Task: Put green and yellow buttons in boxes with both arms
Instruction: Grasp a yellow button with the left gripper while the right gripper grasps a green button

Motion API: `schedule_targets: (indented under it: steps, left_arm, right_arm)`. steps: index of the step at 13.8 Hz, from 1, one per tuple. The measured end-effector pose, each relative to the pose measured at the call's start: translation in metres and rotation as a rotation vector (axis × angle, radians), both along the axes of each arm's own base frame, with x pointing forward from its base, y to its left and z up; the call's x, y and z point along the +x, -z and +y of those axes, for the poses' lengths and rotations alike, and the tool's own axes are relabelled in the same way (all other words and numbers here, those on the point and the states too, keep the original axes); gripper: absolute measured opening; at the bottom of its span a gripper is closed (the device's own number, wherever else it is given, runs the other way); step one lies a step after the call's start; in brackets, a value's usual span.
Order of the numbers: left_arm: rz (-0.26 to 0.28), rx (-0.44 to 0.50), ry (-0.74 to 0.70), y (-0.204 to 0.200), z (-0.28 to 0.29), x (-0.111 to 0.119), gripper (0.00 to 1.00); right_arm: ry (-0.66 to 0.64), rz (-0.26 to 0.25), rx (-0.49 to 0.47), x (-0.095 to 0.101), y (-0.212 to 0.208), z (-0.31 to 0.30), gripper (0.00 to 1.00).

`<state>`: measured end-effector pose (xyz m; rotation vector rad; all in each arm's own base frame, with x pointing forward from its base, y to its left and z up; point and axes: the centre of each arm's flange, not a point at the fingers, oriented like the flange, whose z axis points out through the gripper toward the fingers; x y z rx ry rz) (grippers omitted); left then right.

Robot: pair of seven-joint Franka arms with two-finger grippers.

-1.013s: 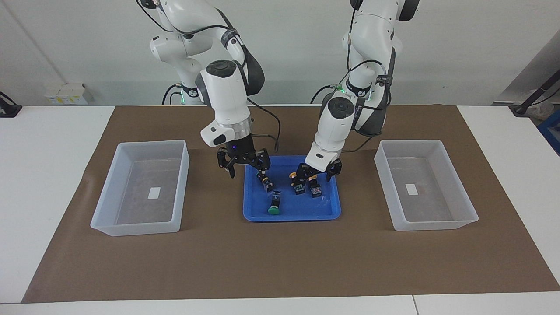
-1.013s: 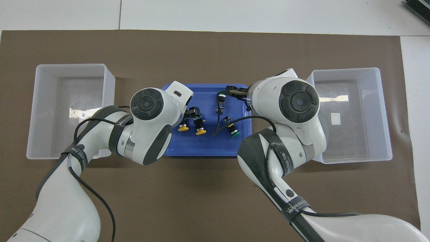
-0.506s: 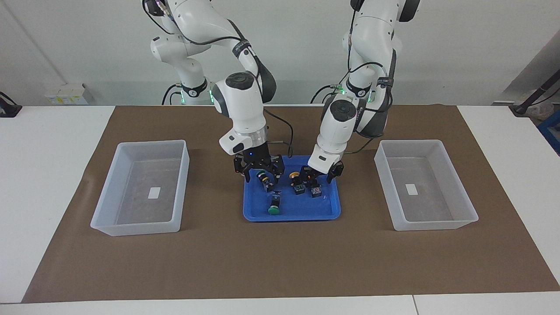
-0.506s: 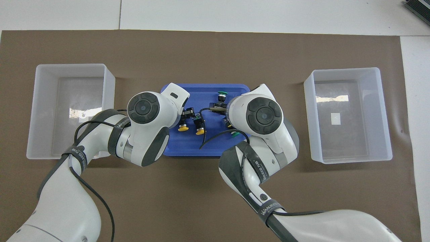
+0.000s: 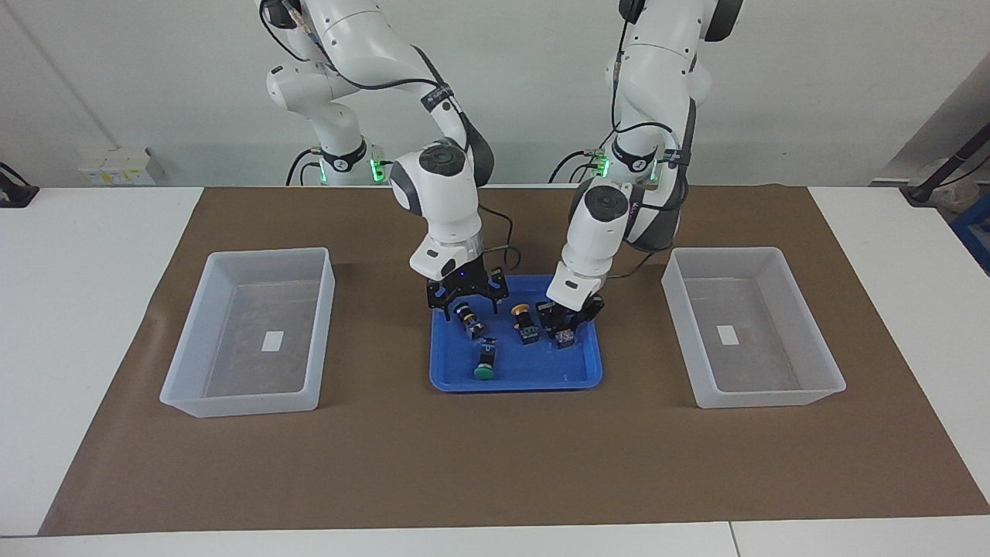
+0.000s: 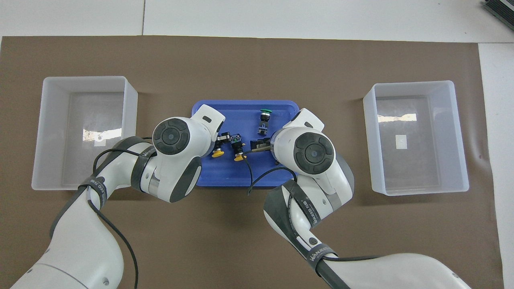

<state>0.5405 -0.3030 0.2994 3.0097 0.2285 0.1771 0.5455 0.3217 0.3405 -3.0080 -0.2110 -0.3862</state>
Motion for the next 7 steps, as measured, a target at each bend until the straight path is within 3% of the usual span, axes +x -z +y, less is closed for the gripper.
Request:
schedule_targets:
  steps: [5,7]
  left_arm:
    - [0.006,0.003,-0.002,-0.009,-0.002,0.005,0.46]
    - [0.034,0.017,-0.010,-0.031,0.000,0.017,0.46]
  right_arm:
    - [-0.120,-0.017,-0.026,-0.015,0.028,-0.008,1.00]
    - [-0.129,-0.021,-0.026,-0.015,0.028,-0.007,0.93]
